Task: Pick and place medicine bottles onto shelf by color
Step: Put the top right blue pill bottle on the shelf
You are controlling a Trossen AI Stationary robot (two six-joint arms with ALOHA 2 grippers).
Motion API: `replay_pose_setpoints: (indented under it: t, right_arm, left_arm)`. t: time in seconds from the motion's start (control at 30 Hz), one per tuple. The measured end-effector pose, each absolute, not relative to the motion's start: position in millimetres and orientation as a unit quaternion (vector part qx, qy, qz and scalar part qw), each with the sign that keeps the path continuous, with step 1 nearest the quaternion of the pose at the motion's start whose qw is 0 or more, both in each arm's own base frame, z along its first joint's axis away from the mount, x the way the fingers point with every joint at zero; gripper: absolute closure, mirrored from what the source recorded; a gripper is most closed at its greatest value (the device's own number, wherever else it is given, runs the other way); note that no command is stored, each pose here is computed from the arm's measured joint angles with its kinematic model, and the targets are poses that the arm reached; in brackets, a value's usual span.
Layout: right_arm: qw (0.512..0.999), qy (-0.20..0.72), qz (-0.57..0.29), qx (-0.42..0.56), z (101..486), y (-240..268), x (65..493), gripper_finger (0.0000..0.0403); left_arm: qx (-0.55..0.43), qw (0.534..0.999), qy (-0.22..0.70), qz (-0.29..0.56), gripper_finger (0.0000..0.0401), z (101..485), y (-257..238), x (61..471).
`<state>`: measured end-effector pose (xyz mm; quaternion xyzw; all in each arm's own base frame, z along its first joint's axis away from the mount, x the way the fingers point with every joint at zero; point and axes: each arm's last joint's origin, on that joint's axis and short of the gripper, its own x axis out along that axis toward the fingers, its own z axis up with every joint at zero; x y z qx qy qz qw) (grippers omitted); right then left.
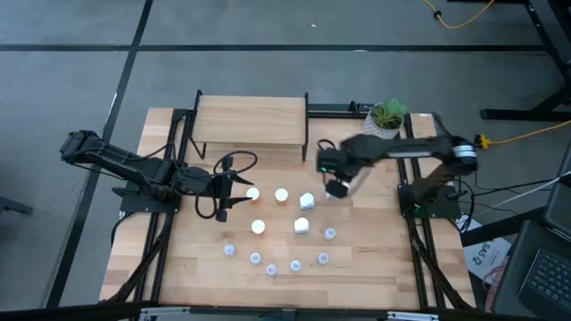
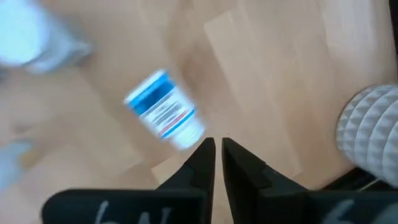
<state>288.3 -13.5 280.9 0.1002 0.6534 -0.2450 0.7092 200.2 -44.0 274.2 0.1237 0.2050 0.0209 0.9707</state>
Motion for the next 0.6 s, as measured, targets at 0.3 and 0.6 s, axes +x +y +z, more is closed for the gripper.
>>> replay_pose_setpoints:
  t: [0.3, 0.6]
  right_arm:
    - [0.796, 0.529, -0.267, 0.127, 257, 45, 229, 0.0371]
    - [0.812, 0.507, -0.218, 0.189, 202, 58, 219, 0.0370]
  left_arm:
    - [0.089, 0.974, 0.204, 0.028, 0.0219, 274, -44, 200]
    - [0.088, 0.975, 0.201, 0.029, 0.0219, 275, -44, 200]
